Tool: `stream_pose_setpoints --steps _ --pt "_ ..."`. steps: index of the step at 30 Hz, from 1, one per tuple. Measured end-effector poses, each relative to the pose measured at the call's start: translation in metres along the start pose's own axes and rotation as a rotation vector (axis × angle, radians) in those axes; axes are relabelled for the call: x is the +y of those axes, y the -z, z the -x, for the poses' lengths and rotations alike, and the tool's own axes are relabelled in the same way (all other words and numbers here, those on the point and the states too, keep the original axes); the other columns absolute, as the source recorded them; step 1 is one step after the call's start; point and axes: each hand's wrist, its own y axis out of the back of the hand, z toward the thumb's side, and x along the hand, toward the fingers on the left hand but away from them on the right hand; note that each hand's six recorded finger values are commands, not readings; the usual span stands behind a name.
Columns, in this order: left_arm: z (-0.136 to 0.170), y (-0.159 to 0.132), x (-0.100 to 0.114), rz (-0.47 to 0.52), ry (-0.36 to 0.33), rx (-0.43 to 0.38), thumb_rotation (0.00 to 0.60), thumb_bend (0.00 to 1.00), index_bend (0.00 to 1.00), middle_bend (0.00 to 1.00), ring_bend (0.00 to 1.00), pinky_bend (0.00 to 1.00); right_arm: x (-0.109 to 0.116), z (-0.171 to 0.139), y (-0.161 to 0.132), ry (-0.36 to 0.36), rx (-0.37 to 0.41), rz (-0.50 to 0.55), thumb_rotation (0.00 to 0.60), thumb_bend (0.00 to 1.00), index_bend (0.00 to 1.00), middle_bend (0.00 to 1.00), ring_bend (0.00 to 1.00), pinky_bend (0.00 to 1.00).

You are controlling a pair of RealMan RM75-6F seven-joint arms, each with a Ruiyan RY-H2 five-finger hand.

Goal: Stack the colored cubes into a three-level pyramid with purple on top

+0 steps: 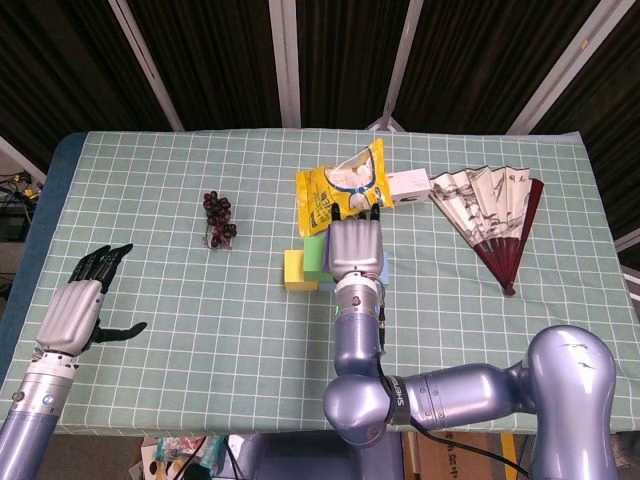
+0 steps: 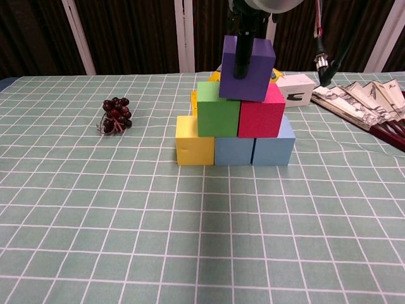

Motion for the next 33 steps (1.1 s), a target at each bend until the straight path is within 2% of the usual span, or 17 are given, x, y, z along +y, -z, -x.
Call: stream_pose_setpoints --steps 33 --pt "-0.0010 0.0001 -0.0014 -0.009 0.008 0.003 0.600 0.10 0.00 0.08 0.01 0.00 0.0006 0.0061 -0.0005 0.007 0.006 -0.024 0.600 0.31 0.02 0.44 0.20 0.00"
